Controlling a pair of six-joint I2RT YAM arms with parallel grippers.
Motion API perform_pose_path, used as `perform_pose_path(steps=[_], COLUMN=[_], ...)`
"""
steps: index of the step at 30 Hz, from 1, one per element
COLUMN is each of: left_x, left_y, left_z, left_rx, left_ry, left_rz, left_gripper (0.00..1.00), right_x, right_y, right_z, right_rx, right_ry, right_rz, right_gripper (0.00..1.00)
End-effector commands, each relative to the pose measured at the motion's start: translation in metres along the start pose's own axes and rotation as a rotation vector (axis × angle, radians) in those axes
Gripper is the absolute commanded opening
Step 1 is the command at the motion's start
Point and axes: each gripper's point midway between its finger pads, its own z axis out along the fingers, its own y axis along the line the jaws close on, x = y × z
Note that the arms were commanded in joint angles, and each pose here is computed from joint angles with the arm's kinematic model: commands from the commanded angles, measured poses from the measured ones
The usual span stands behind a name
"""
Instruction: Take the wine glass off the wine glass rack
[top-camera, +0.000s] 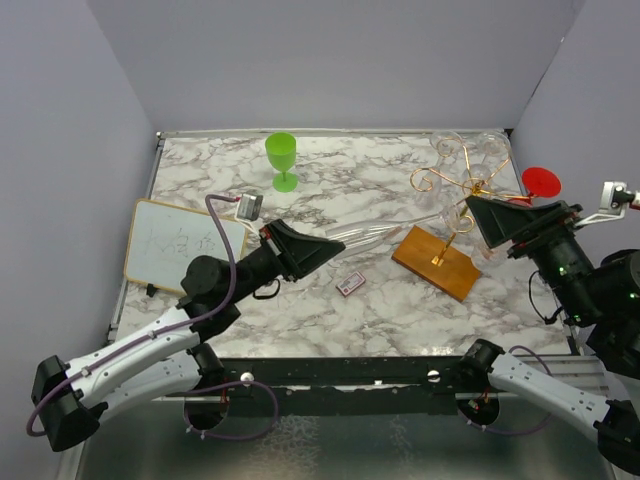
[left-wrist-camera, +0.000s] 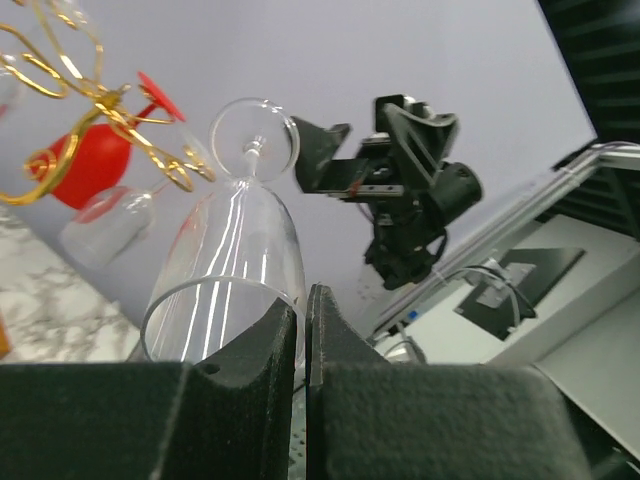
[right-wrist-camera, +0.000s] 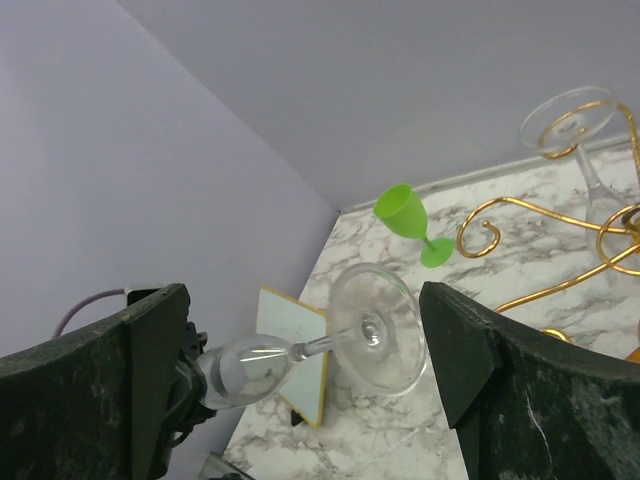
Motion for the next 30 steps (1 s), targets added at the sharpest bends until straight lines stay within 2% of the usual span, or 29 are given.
perform_pose_path(steps=[1, 8, 12, 17, 22, 26, 30], left_x=[-0.029, -0.073, -0.094, -0.111, -0.124, -0.144, -0.167], left_y=[-0.004, 0.043, 0.06, 0.094, 0.126, 0.165, 0.201], left_z=[-0.004, -0.039, -0.047, -0.053, -0.046, -0.051, -0.054], left_rx=[-0.163, -0.706, -0.936, -1.208, -1.302, -1.341, -1.388], left_ry=[-0.059, -0.027, 0.062, 0.24, 0.428, 0.544, 0.584], left_rz=[0.208, 0.512, 0.672, 0.844, 0.915, 0.851, 0.816], left_gripper=[0.0, 0.0, 0.0, 0.0, 0.0, 0.0, 0.0], right_x=[-0.045, -0.076, -0.084, -0.083, -0.08, -0.078, -0.076], right_y=[0.0, -0.013, -0.019, -0.019, -0.018, -0.018, -0.019], right_z=[-0.014, -0.039, -0.048, -0.047, -0.043, -0.043, -0.043], right_rx=[0.027, 0.068, 0.087, 0.091, 0.093, 0.09, 0.092], right_ry=[-0.132, -0.239, -0.263, -0.25, -0.215, -0.199, -0.187], right_rz=[-0.103, -0.184, -0.213, -0.261, -0.315, -0.345, -0.364], right_gripper=[1.0, 1.0, 1.0, 1.0, 1.0, 1.0, 1.0])
